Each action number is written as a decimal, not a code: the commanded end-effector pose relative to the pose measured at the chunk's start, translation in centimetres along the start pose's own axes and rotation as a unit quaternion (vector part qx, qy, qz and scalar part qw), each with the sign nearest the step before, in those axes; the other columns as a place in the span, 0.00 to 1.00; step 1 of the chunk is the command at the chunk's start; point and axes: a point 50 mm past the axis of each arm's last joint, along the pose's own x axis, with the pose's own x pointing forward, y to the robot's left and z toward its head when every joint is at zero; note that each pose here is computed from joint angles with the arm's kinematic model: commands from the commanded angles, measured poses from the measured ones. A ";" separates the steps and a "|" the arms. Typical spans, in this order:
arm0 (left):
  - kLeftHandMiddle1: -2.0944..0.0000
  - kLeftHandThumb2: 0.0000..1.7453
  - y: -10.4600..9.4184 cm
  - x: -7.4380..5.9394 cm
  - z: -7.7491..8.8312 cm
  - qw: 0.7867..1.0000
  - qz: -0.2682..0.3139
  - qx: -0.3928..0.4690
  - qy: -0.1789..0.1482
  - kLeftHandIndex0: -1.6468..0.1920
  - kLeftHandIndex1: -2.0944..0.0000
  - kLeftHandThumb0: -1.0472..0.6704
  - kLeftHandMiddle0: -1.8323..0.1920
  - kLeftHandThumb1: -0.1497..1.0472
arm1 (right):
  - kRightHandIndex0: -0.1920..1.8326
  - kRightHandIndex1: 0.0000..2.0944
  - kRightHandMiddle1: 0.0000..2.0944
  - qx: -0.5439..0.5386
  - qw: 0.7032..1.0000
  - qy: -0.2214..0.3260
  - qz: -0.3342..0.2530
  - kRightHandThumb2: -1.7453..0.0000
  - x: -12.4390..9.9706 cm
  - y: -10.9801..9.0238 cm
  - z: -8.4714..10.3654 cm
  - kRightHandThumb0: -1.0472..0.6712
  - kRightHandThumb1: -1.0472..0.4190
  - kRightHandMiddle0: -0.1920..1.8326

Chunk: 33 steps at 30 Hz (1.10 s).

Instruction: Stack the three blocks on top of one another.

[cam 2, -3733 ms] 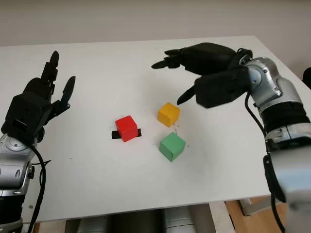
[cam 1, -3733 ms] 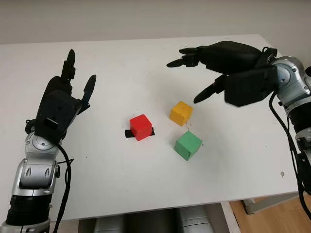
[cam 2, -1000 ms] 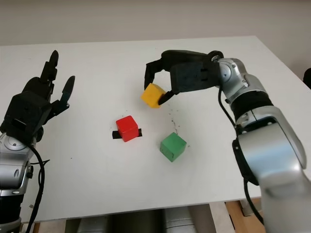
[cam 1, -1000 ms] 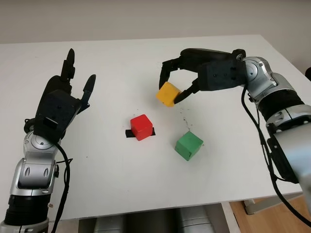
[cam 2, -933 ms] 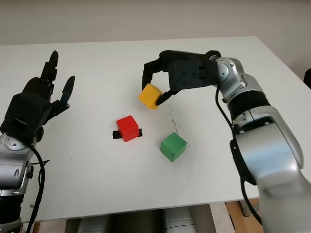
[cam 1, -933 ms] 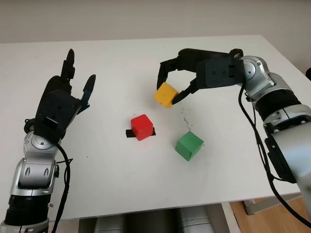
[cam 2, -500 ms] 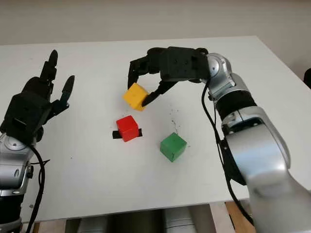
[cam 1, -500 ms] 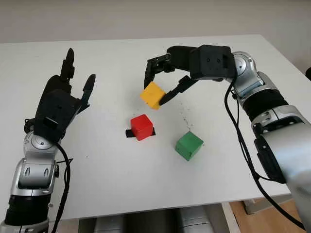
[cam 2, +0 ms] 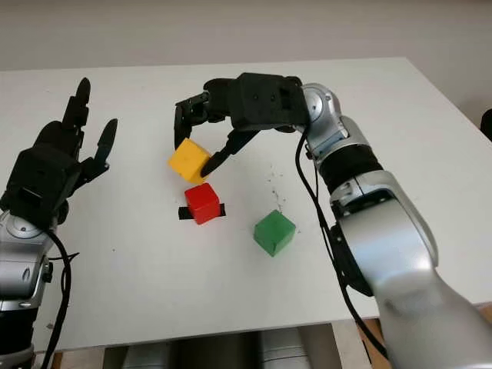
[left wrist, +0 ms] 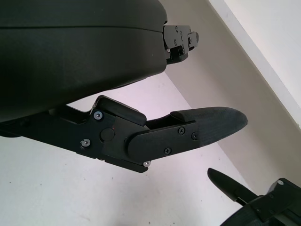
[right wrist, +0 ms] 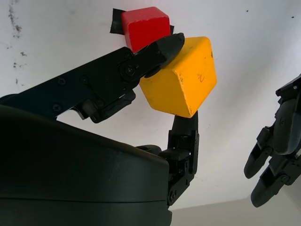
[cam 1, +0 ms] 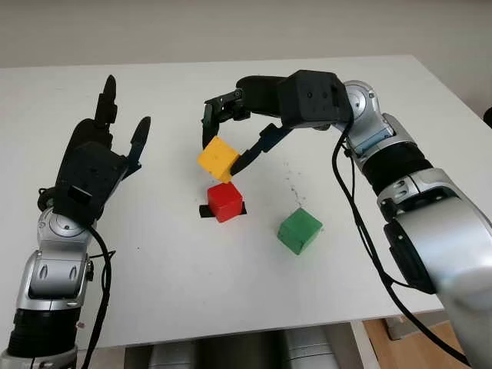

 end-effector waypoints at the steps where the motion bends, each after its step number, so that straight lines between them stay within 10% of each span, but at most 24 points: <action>1: 0.97 0.38 0.2 0.1 0.4 1.000 0.006 0.001 -0.010 0.96 0.97 0.16 0.99 1.00 | 0.24 0.02 0.73 0.014 1.000 -0.014 -0.009 0.97 0.2 0.3 0.2 0.31 0.09 0.32; 33: 0.97 0.37 0.3 -0.5 0.2 1.000 0.006 -0.001 0.005 0.97 0.97 0.16 0.99 1.00 | 0.23 0.02 0.72 0.206 0.977 0.032 -0.048 0.97 0.4 3.5 -3.7 0.30 0.08 0.29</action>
